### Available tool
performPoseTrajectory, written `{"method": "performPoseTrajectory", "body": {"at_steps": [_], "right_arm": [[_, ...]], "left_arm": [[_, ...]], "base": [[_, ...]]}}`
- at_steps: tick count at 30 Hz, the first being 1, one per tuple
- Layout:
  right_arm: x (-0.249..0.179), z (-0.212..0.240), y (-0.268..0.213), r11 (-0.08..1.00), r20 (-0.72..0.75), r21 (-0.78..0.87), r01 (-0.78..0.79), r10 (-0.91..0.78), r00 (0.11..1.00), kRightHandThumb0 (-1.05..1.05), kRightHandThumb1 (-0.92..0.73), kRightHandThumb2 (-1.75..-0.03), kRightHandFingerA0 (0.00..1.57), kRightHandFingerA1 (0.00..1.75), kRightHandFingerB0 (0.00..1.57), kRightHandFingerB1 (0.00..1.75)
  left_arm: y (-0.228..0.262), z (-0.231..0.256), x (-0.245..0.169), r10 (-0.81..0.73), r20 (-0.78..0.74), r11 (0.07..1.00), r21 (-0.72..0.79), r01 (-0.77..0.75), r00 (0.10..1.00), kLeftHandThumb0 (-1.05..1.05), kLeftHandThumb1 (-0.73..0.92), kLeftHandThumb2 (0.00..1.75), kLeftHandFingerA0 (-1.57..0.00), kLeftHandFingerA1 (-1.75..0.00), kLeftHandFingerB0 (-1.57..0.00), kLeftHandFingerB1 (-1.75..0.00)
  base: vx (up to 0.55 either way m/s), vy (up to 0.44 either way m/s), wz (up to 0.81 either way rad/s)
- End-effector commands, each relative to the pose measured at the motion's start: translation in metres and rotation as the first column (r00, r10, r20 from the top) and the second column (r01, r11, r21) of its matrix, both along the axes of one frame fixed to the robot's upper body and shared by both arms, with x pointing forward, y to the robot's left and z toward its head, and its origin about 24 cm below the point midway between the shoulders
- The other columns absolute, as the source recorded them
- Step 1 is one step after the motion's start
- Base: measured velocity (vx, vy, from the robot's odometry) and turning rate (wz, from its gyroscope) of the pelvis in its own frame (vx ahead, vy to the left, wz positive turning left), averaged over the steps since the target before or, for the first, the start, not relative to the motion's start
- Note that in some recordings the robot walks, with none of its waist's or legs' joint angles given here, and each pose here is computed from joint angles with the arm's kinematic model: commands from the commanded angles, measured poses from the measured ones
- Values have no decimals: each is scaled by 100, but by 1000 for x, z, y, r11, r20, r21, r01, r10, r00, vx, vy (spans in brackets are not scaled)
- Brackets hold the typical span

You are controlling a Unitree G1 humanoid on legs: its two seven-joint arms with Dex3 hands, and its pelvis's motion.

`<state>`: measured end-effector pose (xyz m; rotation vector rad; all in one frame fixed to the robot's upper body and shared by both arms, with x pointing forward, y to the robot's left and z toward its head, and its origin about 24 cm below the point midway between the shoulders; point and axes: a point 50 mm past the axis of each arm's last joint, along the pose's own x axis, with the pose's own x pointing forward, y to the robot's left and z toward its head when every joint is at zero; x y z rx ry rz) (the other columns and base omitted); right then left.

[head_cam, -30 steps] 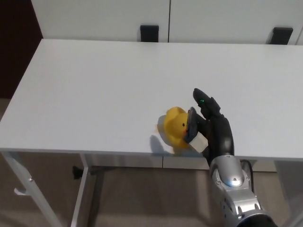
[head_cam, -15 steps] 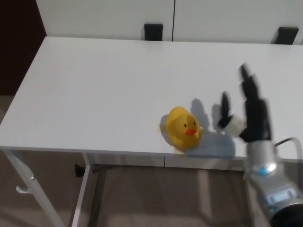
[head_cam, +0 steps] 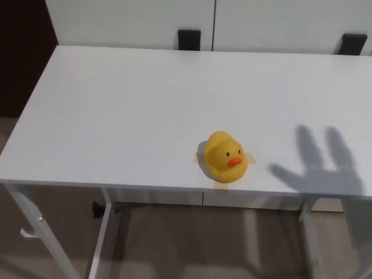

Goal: The robot uses its right hand to push the yellow duck toy to the center of the white desk.

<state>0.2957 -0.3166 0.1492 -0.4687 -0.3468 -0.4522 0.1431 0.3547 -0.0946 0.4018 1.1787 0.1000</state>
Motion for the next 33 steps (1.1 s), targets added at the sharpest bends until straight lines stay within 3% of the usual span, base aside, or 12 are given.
{"method": "performPoseTrajectory", "body": {"at_steps": [1,2,4,5,7,11,13,14,17,18,21,33], "right_arm": [[-98,-19,-111,972,-172,27,233,-225,959,-105,-71,-109,0,43,0,33],[-115,-31,-122,961,-232,24,277,-264,936,-93,-56,-88,0,36,0,32],[-133,-42,-133,951,-292,32,308,-286,913,-93,-56,-88,0,36,0,32],[-151,-57,-141,936,-336,74,344,-301,892,-46,-62,-59,0,48,0,29],[-171,-73,-148,915,-377,120,385,-317,871,-46,-62,-59,0,48,0,29],[-199,-99,-153,878,-496,81,471,-375,783,-33,-74,-61,4,64,0,30],[-229,-128,-153,800,-609,29,599,-461,645,-11,-73,-77,24,63,2,49],[-242,-141,-149,787,-676,-30,616,-470,567,7,-50,-113,51,70,19,56],[-258,-153,-145,788,-747,-108,606,-466,473,7,-50,-113,51,70,19,56],[-261,-157,-144,801,-776,-99,590,-433,458,7,-49,-99,85,51,66,49],[-264,-162,-141,837,-826,-101,538,-372,424,6,-45,-93,95,51,76,50],[-265,-169,-137,881,-882,-77,467,-279,381,0,-51,-98,102,54,78,52]], "left_arm": [[10,3,-10,31,-34,999,17,-30,999,-34,60,74,-59,-92,-63,-76],[10,2,-11,26,-35,999,20,-26,999,-34,61,75,-59,-94,-63,-75],[10,2,-11,22,-36,1000,23,-21,999,-34,61,75,-59,-94,-63,-75],[10,2,-11,15,-37,1000,24,-14,999,-32,60,77,-57,-90,-65,-78],[10,2,-11,6,-38,1000,26,-6,999,-32,60,77,-57,-90,-65,-78],[10,2,-11,10,-35,1000,28,-9,999,-33,60,76,-52,-87,-68,-79],[10,2,-12,18,-35,999,29,-17,999,-35,61,72,-58,-90,-66,-75],[10,2,-12,22,-38,999,30,-20,999,-32,60,77,-60,-90,-66,-77],[10,2,-12,26,-42,999,31,-24,999,-32,60,77,-60,-90,-66,-77],[11,3,-12,25,-41,999,30,-23,999,-34,60,75,-60,-91,-68,-81],[12,3,-12,24,-38,999,31,-23,999,-34,57,76,-60,-92,-72,-84],[11,1,-15,32,-40,999,40,-30,999,-32,61,73,-62,-90,-66,-74]], "base": [[0,0,0],[0,0,0],[0,0,4],[0,0,0],[0,0,0],[0,0,-7],[0,0,8],[0,0,0],[0,0,2],[0,0,0],[0,0,0],[1,0,-1]]}}
